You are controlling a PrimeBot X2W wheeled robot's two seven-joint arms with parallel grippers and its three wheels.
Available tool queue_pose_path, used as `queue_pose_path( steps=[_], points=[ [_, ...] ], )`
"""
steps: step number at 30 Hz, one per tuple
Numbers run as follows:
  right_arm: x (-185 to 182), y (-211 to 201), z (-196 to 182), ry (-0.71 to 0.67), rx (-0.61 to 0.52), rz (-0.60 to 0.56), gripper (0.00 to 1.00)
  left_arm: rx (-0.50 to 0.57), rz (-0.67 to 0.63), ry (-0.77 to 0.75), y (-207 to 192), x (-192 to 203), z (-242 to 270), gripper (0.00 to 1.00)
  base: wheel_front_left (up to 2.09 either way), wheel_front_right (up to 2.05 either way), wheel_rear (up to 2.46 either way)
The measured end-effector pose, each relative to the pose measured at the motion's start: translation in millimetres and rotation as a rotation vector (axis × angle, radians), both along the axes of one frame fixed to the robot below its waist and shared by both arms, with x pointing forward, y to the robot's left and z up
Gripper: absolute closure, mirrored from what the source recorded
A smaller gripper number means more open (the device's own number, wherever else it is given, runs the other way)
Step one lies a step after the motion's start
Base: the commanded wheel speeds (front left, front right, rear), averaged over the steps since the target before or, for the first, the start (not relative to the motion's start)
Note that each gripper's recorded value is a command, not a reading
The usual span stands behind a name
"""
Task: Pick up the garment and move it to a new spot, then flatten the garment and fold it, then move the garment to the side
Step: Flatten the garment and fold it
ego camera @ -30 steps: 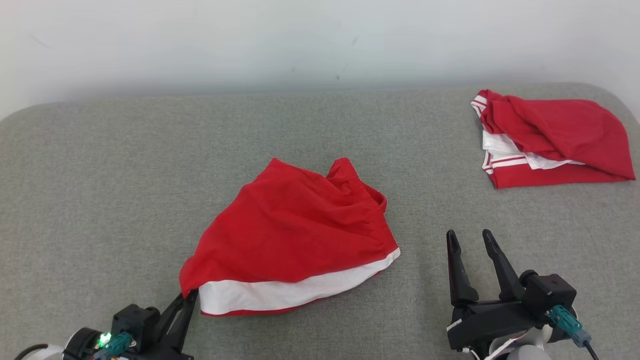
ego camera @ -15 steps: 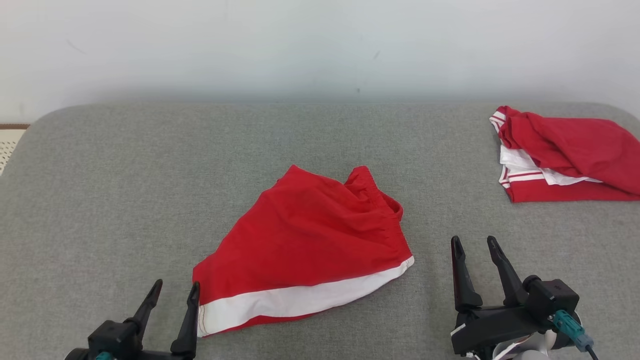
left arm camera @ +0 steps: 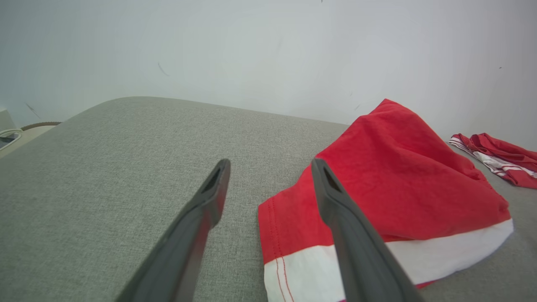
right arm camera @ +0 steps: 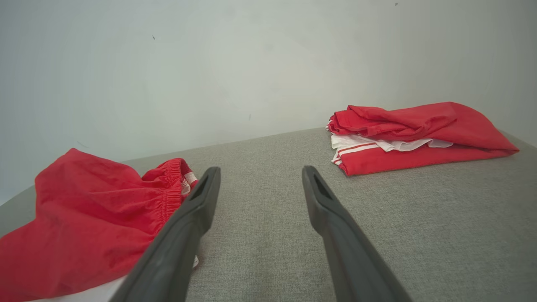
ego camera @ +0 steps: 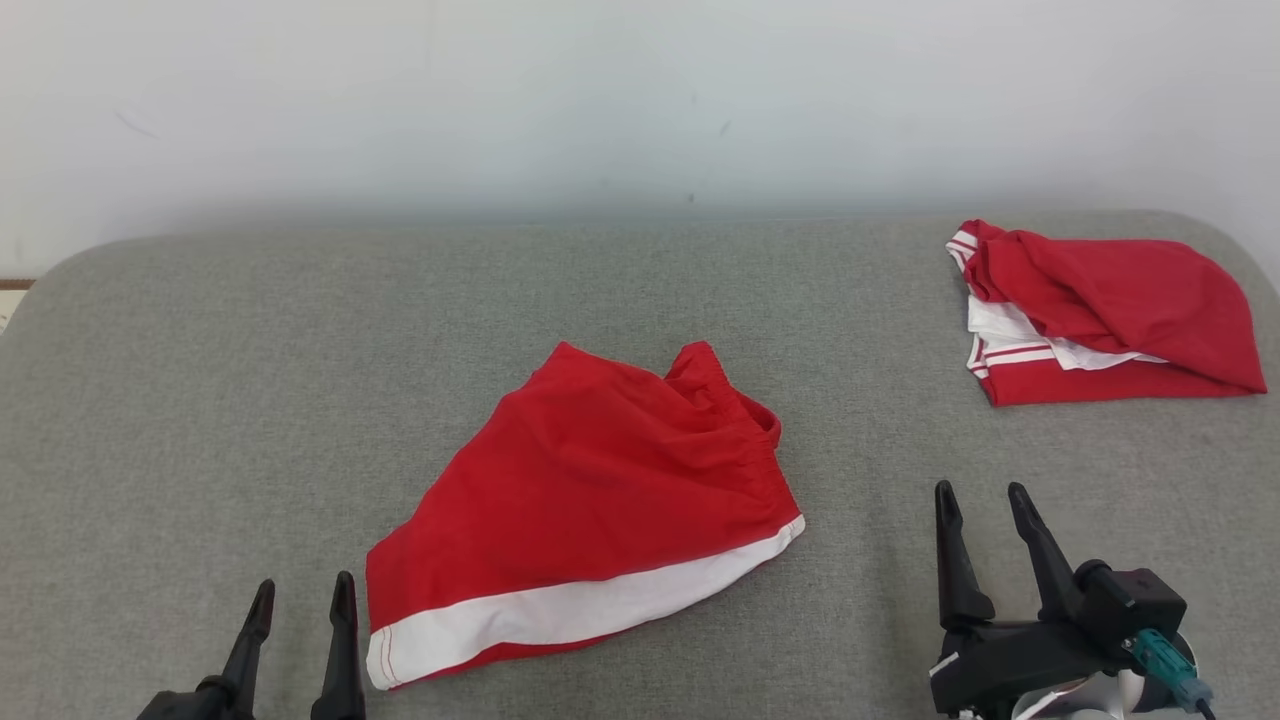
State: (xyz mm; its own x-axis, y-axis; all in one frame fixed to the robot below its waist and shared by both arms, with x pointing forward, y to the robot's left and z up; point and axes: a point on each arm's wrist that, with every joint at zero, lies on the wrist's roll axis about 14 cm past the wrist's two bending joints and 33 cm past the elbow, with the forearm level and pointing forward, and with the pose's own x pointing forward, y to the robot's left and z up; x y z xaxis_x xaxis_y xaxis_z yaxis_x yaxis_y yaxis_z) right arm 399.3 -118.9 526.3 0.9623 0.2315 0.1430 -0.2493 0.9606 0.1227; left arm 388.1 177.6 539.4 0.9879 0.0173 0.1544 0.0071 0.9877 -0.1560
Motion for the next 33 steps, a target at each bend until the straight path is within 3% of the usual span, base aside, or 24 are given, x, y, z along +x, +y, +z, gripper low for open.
queue_pose_path(
  steps=[16,33],
  points=[
    [-22,-30,-4,0.007,-0.039,-0.066,0.0,0.047,0.036,-0.019,10,-11,1,0.0,0.0,0.0,0.0],
    [-26,-14,-4,0.008,-0.024,-0.029,0.0,0.137,0.001,0.005,6,-9,-8,0.0,0.0,0.0,0.0]
  ],
)
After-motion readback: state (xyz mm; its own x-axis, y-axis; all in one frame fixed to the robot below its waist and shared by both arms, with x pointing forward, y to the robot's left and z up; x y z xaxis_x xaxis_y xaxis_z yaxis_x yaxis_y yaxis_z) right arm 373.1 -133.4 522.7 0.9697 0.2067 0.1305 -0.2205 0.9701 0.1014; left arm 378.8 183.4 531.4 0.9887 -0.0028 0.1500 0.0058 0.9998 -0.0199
